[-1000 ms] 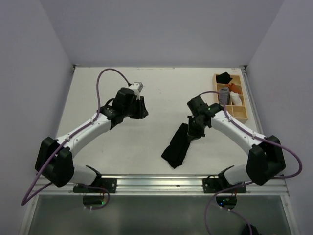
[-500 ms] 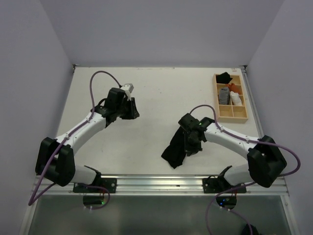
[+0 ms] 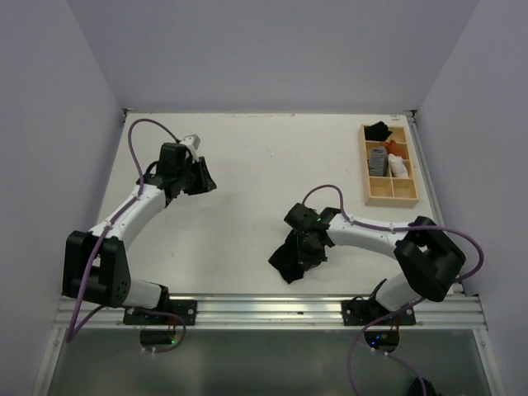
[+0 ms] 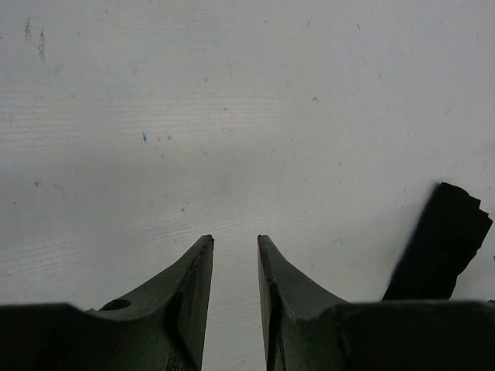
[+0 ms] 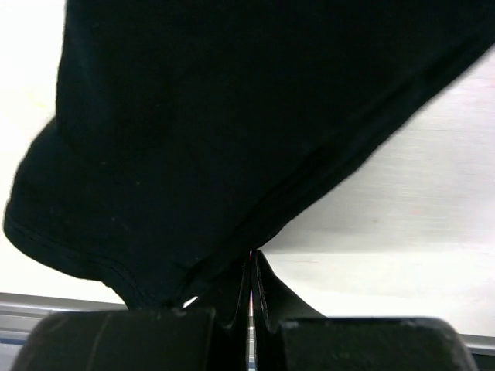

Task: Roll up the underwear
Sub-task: Fold the underwear

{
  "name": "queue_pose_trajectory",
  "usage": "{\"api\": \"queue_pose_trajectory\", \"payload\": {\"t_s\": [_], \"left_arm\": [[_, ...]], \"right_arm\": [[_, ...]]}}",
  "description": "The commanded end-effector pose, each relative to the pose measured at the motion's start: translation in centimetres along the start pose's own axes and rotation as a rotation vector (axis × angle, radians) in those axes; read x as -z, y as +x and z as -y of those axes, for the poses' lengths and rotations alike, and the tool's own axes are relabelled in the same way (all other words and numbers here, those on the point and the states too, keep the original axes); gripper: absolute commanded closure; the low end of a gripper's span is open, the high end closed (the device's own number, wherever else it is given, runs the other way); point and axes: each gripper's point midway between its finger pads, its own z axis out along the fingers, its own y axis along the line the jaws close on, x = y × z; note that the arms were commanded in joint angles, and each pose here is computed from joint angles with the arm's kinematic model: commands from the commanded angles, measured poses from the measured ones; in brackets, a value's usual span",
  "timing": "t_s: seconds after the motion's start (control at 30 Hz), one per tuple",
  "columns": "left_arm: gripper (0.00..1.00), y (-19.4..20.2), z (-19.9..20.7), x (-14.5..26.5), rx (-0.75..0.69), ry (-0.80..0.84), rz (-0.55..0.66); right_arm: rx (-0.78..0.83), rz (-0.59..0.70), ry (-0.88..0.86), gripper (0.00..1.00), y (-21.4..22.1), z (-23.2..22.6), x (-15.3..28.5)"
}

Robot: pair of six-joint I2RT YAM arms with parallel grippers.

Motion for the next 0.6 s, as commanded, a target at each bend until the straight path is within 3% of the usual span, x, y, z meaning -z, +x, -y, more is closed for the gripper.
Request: {"api": "queue_pose_trajectory", "payload": {"t_s": [0.0,0.13,0.4,0.43,0.47,0.57], "left_arm": [[0.67,-2.0,1.0,0.3,-0.015,0.034,0.053],[0.67,-2.6,0.3,0.3,-0.001,-0.001,0.072],[0.64,-7.1,-4.0,3.9,0.101,-0.261,0.232],[0.64,-7.6,-4.1,4.3,0.103,-0.262,0.246],[0.64,-7.5,-4.2,4.5,0.107,-0.269,0.243],[0.64,-6.8,-3.5,4.4,0.101,-0.216,0.244]], "right_arm": [[-0.005,0.065,-0.061,1.0,-1.3,-3.2,-0.2],[0.052,0.07,-0.077,1.0,-1.9,-7.3,-1.4],[0.111,0.126,-0.209,1.0,-9.4,-19.8,-1.7],[0.124,0.158,-0.247,1.0,-11.3,-22.1,0.5],[0.133,0.122,-0.247,1.0,-11.1,-22.8,-0.2],[0.129,0.126,-0.31,1.0,-11.8,-23.5,3.1]]}}
